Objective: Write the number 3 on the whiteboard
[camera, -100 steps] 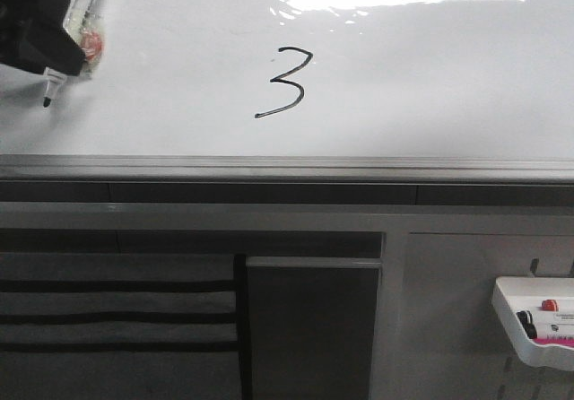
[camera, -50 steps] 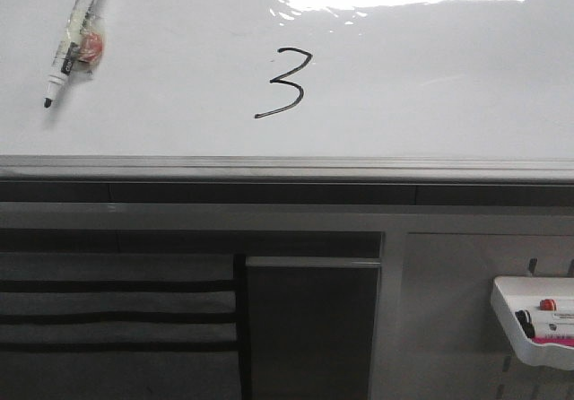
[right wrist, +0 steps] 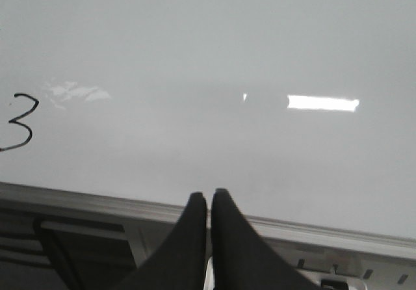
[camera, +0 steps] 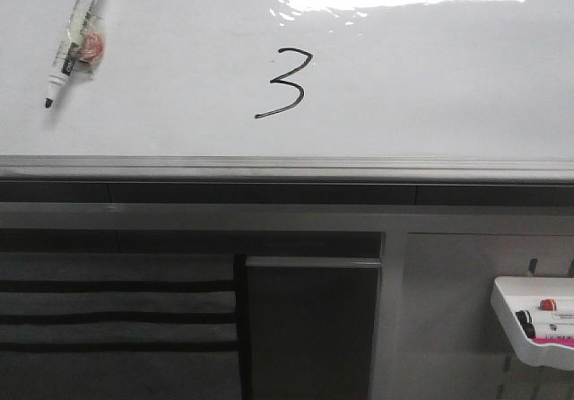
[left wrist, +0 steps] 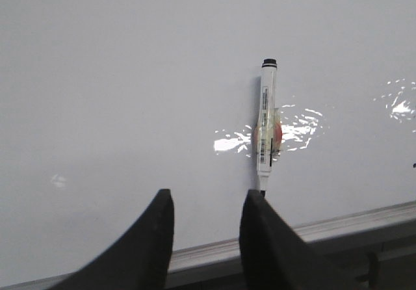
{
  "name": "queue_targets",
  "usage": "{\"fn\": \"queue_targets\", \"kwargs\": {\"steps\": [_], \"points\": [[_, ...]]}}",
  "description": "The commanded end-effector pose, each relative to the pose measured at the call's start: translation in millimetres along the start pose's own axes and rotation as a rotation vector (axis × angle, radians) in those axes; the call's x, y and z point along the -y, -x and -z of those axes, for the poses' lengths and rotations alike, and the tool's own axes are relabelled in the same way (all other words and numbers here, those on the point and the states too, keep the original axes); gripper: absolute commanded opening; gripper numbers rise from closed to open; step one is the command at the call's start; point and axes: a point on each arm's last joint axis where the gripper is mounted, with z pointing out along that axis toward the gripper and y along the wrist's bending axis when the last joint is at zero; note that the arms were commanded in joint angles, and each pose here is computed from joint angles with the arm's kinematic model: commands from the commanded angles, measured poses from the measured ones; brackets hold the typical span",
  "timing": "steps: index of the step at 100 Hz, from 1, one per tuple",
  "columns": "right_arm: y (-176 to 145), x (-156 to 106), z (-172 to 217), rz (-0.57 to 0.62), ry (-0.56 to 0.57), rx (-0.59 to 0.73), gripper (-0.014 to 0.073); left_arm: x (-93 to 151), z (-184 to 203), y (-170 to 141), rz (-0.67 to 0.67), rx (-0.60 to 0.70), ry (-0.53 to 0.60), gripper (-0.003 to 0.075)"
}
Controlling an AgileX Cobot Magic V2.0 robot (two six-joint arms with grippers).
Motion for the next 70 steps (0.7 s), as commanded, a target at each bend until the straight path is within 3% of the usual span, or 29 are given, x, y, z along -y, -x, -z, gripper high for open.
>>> {"fn": "queue_targets", "kwargs": {"steps": [1, 11, 70], "points": [[13, 4, 7, -0.005, -0.045, 0.171, -0.0069, 0, 1, 15, 0.019, 0.164, -0.002, 0.0108], [5, 4, 5, -0.007, -0.051, 0.170, -0.0069, 0, 0, 14, 0.018, 0.195, -0.004, -0.0020], [-2, 4, 3, -0.008, -0.044, 0.133, -0.0069, 1, 0, 11, 0.028, 0.185, -0.005, -0.0020]]}}
